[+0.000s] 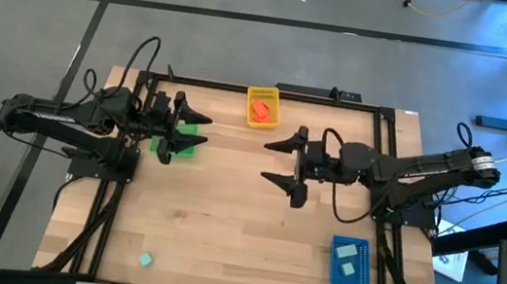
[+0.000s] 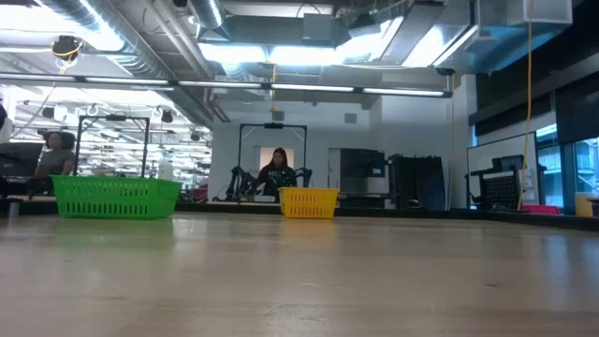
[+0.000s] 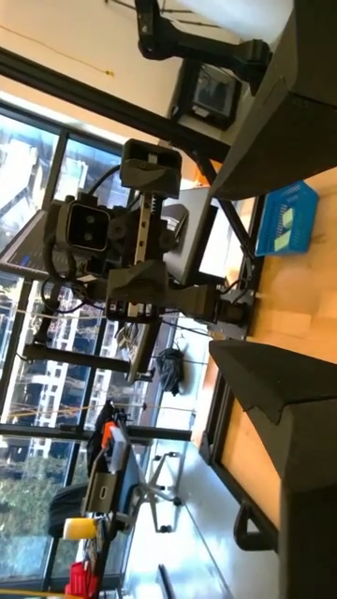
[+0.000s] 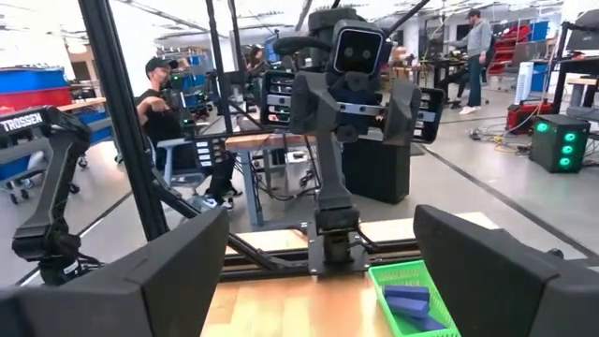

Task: Sort & place blocks by color
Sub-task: Put the light blue block into the blue bin

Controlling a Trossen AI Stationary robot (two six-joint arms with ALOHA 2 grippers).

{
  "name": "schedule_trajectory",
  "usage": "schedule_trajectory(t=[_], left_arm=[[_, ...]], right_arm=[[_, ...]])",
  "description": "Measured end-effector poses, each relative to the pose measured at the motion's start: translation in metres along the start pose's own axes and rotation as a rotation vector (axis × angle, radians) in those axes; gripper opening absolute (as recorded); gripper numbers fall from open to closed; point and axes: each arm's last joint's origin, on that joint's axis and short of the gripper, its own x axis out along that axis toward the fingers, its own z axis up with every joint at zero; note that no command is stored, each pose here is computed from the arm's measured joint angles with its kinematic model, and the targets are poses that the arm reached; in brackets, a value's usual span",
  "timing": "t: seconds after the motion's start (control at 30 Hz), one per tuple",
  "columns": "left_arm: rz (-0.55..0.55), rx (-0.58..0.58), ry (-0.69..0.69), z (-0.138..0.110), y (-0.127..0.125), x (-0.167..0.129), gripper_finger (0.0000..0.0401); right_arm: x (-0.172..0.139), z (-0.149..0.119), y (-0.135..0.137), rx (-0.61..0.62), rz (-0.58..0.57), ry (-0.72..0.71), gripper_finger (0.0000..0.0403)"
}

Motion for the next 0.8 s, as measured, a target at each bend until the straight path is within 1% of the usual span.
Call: schedule_trajectory(t=[0.63, 0.8], left_arm=[[0.002, 0.002, 0.001, -0.0001, 0.0001, 0.0000, 0.0250], [0.002, 0.002, 0.001, -0.0001, 0.0001, 0.0000, 0.0250]], right_arm=[[0.0000, -0.0003, -0.0002, -0.016, -0.006, 0.002, 0.0343], [0.0000, -0.0003, -0.0002, -0.061, -0.007, 0.003, 0.0343]])
